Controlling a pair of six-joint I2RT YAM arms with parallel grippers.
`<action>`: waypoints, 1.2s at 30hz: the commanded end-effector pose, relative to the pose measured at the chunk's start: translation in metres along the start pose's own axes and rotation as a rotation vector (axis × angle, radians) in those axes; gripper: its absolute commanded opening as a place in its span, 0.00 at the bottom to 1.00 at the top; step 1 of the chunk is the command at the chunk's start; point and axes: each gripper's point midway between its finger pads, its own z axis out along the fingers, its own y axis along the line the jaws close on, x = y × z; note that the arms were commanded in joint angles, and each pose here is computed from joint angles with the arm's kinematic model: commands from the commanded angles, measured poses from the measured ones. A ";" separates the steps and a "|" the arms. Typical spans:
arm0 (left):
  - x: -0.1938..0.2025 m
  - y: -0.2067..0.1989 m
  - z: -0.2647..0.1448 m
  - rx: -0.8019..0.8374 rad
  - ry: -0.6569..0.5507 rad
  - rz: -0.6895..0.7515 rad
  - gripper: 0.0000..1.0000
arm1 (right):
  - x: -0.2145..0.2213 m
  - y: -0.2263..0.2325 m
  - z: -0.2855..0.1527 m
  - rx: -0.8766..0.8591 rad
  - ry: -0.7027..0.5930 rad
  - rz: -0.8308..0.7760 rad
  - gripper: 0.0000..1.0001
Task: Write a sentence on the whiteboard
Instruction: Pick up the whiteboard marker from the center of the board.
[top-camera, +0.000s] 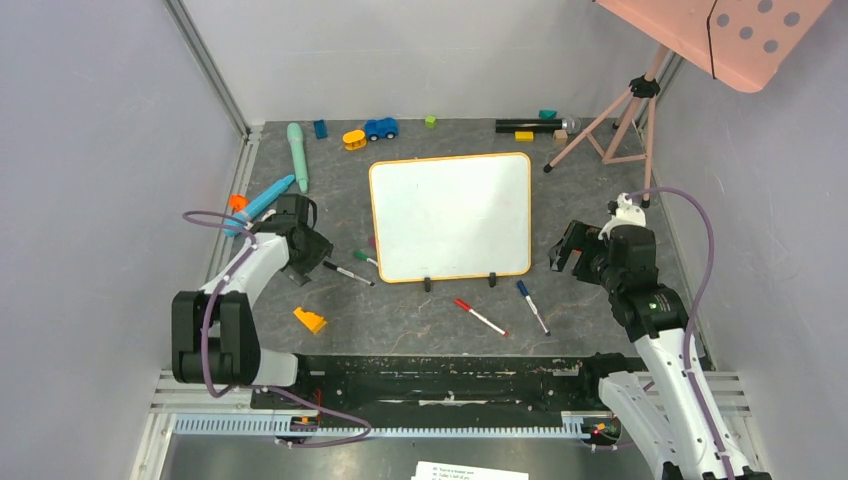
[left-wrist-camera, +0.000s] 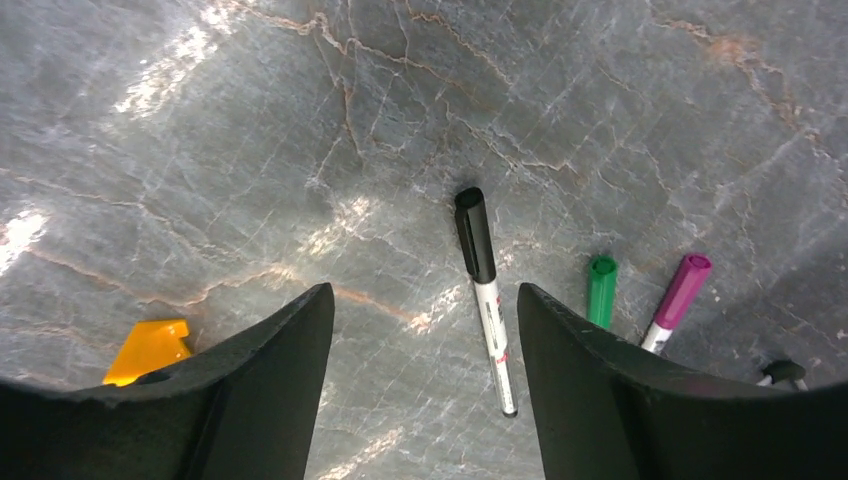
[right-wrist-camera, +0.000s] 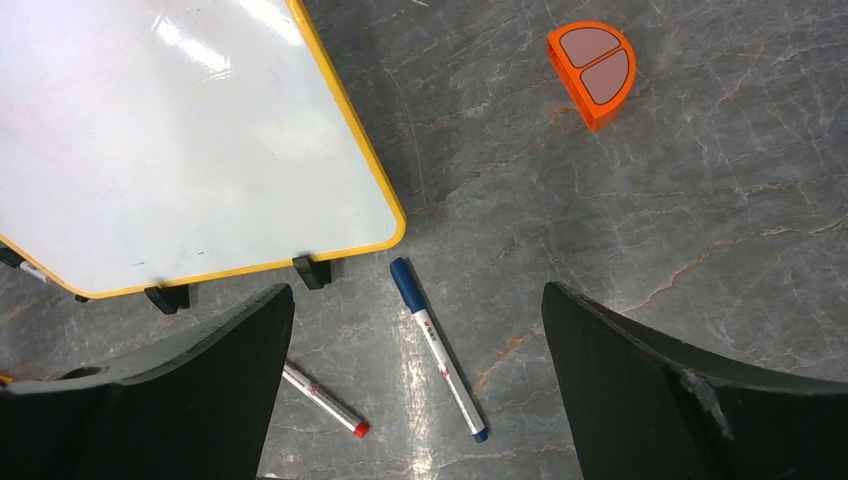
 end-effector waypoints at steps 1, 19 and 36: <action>-0.004 -0.018 0.016 0.022 0.010 -0.084 0.72 | -0.014 0.003 0.000 -0.015 -0.056 -0.031 0.96; 0.007 -0.026 0.054 -0.063 0.077 -0.160 0.12 | -0.025 0.008 0.003 -0.028 -0.068 -0.065 0.97; 0.005 -0.048 -0.118 0.544 -0.013 -0.135 0.02 | -0.038 0.115 -0.006 -0.590 -0.047 -0.059 0.92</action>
